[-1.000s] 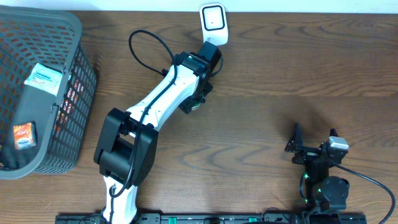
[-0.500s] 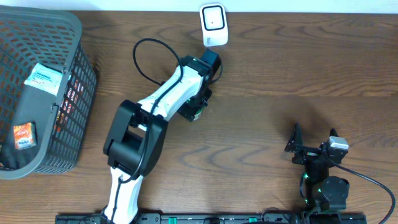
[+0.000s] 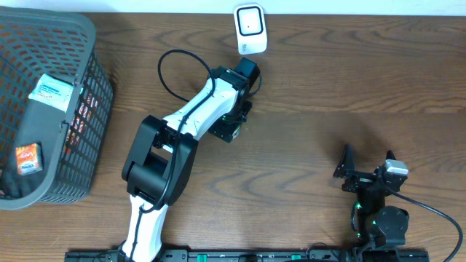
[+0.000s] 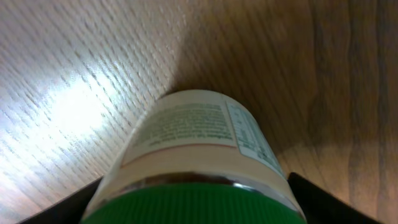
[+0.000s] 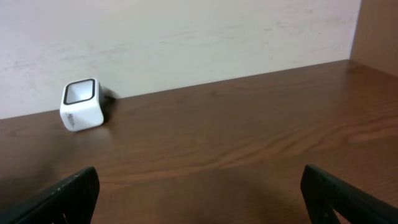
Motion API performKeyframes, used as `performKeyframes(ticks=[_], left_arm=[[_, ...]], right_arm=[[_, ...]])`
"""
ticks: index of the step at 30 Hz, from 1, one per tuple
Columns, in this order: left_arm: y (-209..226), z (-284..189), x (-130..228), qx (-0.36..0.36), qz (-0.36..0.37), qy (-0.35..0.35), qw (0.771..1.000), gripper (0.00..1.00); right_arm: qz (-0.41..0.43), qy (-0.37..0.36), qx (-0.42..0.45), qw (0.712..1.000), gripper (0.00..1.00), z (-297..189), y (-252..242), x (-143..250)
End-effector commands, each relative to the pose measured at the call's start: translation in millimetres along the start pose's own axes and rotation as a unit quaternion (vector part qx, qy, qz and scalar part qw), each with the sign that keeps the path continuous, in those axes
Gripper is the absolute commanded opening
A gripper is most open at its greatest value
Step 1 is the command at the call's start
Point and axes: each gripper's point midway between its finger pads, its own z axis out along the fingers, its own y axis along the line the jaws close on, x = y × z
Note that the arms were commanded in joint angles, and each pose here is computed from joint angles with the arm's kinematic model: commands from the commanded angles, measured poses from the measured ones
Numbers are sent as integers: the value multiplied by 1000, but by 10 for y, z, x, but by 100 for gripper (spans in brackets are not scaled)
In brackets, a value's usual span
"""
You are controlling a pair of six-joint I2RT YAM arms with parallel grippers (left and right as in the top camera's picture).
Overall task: Scan the item barcode
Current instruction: 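Carry the jar with the left gripper to the white scanner, then lower the jar onto the table center and release it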
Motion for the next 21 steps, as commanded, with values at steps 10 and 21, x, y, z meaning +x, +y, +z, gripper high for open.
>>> performKeyframes(ticks=[10, 21], left_arm=[[94, -860, -169, 55, 54, -54, 996, 98], [452, -3048, -969, 253, 175, -289, 906, 98]], right_arm=[[-5, -2, 9, 1000, 99, -2, -36, -2], [-5, -2, 9, 1000, 99, -2, -36, -2]])
